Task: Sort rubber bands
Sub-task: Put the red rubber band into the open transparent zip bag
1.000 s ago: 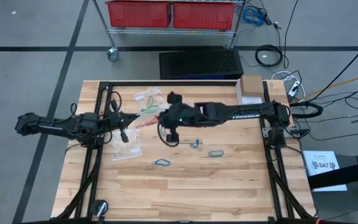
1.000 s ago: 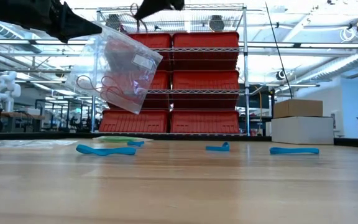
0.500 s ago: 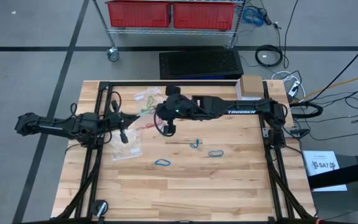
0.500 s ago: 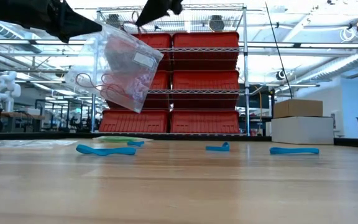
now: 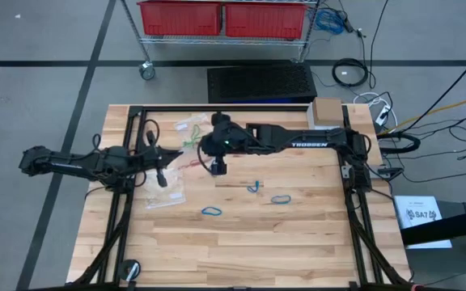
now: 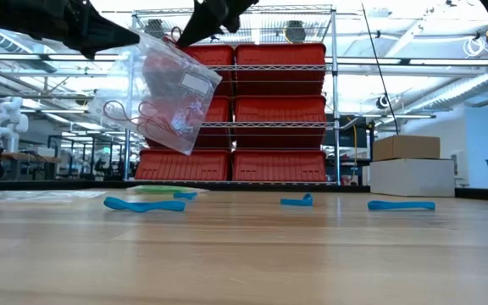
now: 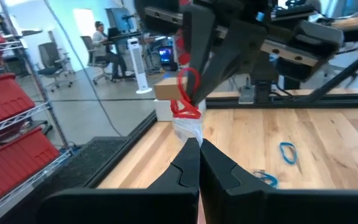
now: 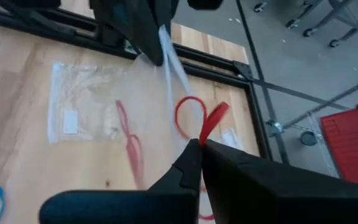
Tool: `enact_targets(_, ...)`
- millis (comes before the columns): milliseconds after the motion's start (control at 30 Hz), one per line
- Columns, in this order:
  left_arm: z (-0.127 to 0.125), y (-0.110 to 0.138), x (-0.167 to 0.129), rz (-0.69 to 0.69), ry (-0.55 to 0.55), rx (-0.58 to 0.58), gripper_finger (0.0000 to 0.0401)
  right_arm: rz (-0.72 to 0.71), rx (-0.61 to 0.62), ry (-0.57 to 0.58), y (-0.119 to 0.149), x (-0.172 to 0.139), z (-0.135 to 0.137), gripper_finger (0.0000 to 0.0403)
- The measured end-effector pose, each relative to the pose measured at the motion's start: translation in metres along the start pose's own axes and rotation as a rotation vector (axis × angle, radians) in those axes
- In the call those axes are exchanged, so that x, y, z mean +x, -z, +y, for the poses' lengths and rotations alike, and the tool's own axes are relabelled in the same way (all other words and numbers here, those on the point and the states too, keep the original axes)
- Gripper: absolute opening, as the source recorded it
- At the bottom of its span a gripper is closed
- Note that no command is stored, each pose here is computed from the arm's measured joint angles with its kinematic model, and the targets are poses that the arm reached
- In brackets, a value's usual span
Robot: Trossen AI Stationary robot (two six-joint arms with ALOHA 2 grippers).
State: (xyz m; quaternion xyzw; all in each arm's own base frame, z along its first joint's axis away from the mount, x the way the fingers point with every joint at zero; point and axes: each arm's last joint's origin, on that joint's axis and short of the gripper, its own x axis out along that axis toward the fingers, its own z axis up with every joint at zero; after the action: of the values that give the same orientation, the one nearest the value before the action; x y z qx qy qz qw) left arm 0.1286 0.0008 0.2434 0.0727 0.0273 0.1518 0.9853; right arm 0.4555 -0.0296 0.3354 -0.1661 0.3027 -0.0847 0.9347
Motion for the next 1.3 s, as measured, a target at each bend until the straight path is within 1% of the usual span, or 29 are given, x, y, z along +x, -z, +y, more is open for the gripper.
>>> enact_targets(167,-0.003,0.0,0.004,-0.006,0.033,0.0,0.0,-0.013,0.016,-0.03,0.001,0.001,-0.005,0.0)
enact_targets(367,-0.004,0.001,0.008,-0.001,0.034,0.007,0.0,-0.017,0.036,-0.086,0.002,0.001,-0.003,0.0)
enact_targets(700,-0.005,0.0,0.01,-0.012,0.032,0.004,0.0,0.013,0.054,-0.129,0.005,0.001,-0.001,0.0)
enact_targets(833,-0.005,0.0,0.01,-0.011,0.032,0.004,0.0,0.004,0.072,-0.174,0.005,0.003,0.001,0.0002)
enact_targets(1033,-0.005,0.0,0.01,-0.011,0.032,0.004,0.0,0.039,0.075,-0.208,0.013,0.016,0.008,0.0032)
enact_targets(1167,-0.005,0.0,0.01,-0.009,0.031,0.005,0.0,0.043,0.076,-0.209,0.013,0.017,0.008,0.0065)
enact_targets(1300,-0.005,0.0,0.01,-0.009,0.029,0.006,0.0,0.035,0.101,-0.206,0.011,0.014,0.007,0.0104)
